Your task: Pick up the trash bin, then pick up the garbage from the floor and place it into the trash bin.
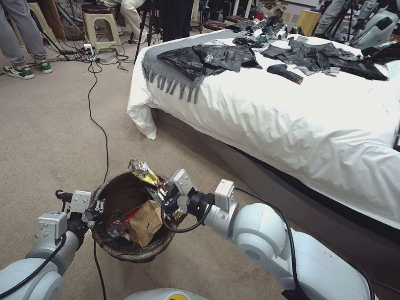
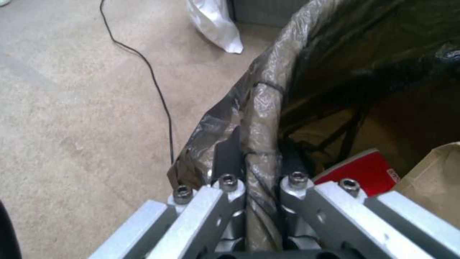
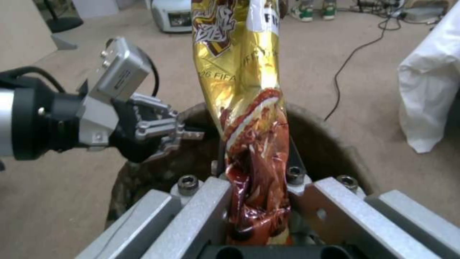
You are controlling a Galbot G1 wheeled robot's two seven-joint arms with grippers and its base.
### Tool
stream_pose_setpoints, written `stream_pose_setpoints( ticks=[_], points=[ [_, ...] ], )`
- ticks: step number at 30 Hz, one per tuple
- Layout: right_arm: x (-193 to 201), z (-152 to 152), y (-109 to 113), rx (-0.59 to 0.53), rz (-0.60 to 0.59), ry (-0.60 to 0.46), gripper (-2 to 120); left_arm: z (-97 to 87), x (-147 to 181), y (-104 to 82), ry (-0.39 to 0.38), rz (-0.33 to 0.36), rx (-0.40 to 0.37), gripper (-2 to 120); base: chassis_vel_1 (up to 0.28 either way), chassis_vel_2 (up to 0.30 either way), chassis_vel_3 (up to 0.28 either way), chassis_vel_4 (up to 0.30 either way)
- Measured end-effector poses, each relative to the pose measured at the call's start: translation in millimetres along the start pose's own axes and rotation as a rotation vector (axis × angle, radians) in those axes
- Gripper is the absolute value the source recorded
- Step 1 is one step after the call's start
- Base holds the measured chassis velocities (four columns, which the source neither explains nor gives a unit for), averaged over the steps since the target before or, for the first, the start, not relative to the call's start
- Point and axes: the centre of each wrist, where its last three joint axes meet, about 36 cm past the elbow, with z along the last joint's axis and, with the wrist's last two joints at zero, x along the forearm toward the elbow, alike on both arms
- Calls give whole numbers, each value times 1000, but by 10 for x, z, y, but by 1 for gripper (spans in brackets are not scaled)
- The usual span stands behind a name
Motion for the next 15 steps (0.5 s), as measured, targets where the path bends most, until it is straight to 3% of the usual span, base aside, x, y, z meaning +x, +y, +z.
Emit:
stream_pose_setpoints(
  ticks=[11, 15],
  points=[
    [-42, 13, 72, 0, -29, 34, 0, -28, -18, -2, -14, 3, 4, 2, 0, 0, 0, 0],
    [-116, 26, 101, -5, -37, 61, 15, -44, -27, -3, -20, 5, 8, 2, 0, 0, 0, 0]
  ],
)
